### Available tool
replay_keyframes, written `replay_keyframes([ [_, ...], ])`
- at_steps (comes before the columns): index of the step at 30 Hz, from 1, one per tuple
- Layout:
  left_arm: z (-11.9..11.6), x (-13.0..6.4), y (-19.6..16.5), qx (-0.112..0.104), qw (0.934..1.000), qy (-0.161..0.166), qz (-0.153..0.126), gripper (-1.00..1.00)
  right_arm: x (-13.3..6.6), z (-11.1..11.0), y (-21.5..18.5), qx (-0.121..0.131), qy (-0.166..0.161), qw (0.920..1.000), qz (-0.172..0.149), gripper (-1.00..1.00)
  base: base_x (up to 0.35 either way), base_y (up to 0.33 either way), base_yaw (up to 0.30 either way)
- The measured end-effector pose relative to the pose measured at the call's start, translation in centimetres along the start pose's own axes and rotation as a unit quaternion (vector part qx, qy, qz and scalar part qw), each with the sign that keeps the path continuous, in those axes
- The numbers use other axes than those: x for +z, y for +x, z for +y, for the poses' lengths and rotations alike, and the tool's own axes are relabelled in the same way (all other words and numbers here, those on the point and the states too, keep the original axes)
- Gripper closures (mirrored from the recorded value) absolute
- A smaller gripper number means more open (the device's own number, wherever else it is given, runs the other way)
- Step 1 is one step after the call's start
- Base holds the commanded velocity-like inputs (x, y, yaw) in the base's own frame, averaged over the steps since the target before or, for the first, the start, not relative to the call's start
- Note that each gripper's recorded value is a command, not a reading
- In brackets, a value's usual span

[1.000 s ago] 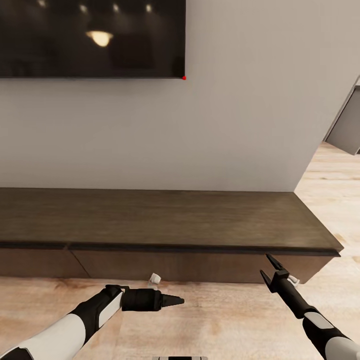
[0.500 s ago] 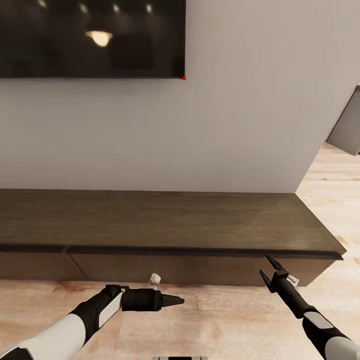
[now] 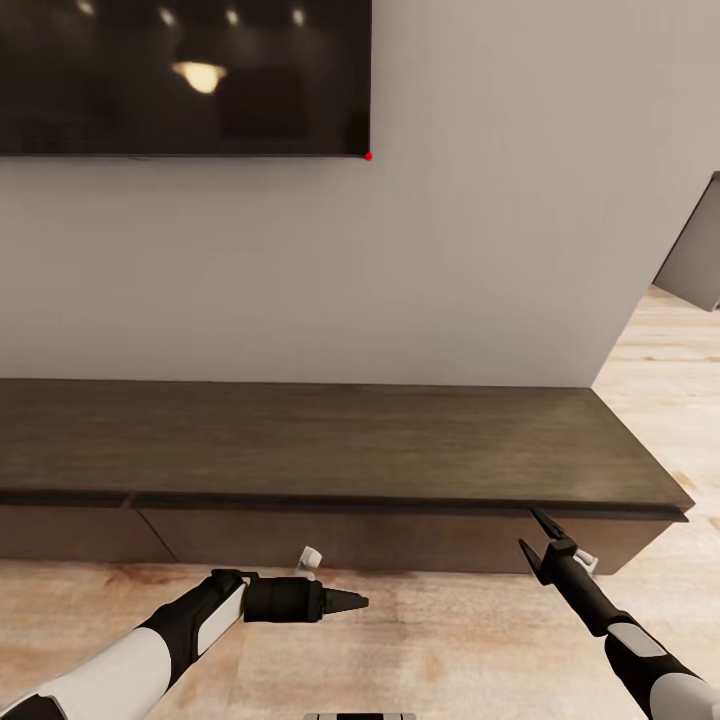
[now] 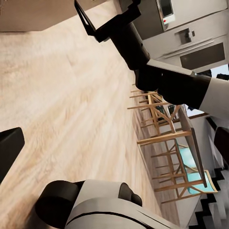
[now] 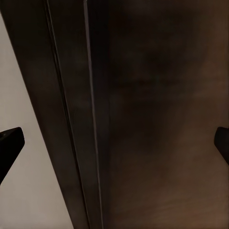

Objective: Place each of the two pumpkins and all three candles from the living room inside a cabinet in the living room (use any cabinet), then make sure every cabinet is closed, and position the cauldron so it is next to a table in the living room.

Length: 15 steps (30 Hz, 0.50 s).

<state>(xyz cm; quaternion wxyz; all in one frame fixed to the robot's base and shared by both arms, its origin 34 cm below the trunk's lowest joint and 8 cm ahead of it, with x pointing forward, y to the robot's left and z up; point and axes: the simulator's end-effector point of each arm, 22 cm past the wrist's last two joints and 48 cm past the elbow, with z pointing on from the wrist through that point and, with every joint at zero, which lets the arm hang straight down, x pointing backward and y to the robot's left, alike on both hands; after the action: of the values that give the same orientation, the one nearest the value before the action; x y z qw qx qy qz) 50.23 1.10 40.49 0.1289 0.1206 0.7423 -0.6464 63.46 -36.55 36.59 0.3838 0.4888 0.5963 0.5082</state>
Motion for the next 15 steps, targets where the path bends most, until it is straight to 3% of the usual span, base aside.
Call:
replay_keyframes([
  [15, -0.03, 0.01, -0.01, 0.0, 1.0, 0.001, 0.0, -1.0, 0.1, 0.04, 0.32, -0.004, 0.001, 1.0, 0.008, -1.0, 0.009, 0.0, 0.0],
])
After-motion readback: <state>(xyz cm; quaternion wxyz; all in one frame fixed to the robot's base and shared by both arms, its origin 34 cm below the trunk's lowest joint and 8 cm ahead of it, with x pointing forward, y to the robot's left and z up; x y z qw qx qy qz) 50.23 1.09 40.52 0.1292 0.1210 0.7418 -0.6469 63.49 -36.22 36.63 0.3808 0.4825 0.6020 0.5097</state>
